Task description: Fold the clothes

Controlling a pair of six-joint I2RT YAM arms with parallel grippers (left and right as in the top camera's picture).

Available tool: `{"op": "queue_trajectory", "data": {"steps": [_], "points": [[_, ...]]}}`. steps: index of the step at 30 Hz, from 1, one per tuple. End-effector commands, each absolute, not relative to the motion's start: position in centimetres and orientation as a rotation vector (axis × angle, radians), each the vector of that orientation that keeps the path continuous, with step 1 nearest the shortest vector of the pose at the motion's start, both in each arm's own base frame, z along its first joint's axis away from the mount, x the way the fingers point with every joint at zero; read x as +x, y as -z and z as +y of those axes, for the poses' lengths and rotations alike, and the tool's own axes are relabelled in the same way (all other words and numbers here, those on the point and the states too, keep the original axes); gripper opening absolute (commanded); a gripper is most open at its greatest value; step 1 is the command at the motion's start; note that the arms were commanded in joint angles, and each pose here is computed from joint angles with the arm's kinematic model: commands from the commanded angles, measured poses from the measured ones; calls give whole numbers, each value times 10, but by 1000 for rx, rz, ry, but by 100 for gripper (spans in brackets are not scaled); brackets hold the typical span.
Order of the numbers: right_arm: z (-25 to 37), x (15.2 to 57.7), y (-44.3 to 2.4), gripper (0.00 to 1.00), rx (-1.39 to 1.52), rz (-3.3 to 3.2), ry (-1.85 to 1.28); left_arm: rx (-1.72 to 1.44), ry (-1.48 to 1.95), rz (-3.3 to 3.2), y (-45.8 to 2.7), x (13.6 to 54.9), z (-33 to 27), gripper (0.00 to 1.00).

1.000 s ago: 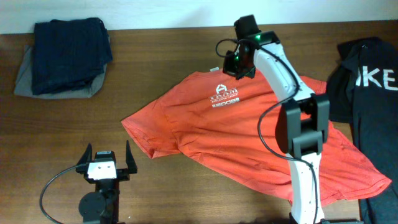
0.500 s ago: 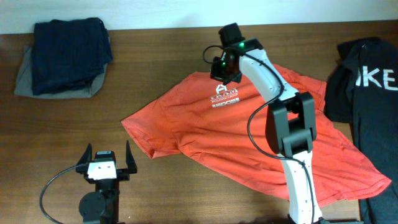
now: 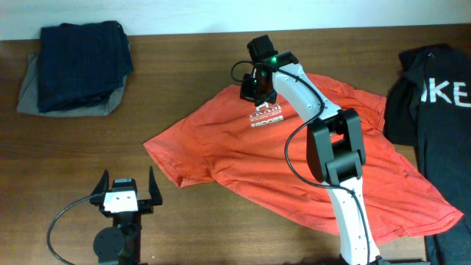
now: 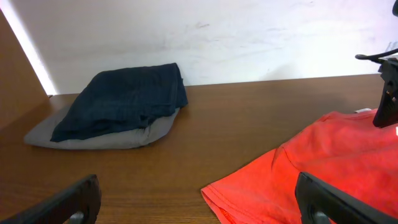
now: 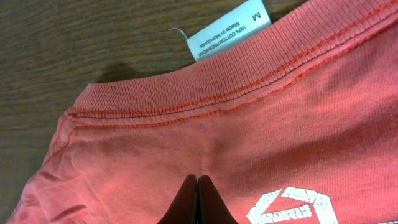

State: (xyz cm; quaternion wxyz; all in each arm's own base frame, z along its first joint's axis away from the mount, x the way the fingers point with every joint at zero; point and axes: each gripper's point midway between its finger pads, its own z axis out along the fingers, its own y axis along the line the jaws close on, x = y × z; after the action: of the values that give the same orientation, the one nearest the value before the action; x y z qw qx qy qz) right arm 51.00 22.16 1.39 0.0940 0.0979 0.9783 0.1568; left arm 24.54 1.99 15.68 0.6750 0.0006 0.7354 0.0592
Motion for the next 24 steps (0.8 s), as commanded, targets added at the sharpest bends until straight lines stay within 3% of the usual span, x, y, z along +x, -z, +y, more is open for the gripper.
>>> {"op": "queue_trajectory", "data": {"steps": [1, 24], "points": [[226, 511, -4, 4, 336, 2903, -450, 5, -150, 1652, -156, 245, 22, 99], [281, 499, -3, 4, 224, 2884, -525, 5, -150, 1652, -156, 245, 22, 99]]}}
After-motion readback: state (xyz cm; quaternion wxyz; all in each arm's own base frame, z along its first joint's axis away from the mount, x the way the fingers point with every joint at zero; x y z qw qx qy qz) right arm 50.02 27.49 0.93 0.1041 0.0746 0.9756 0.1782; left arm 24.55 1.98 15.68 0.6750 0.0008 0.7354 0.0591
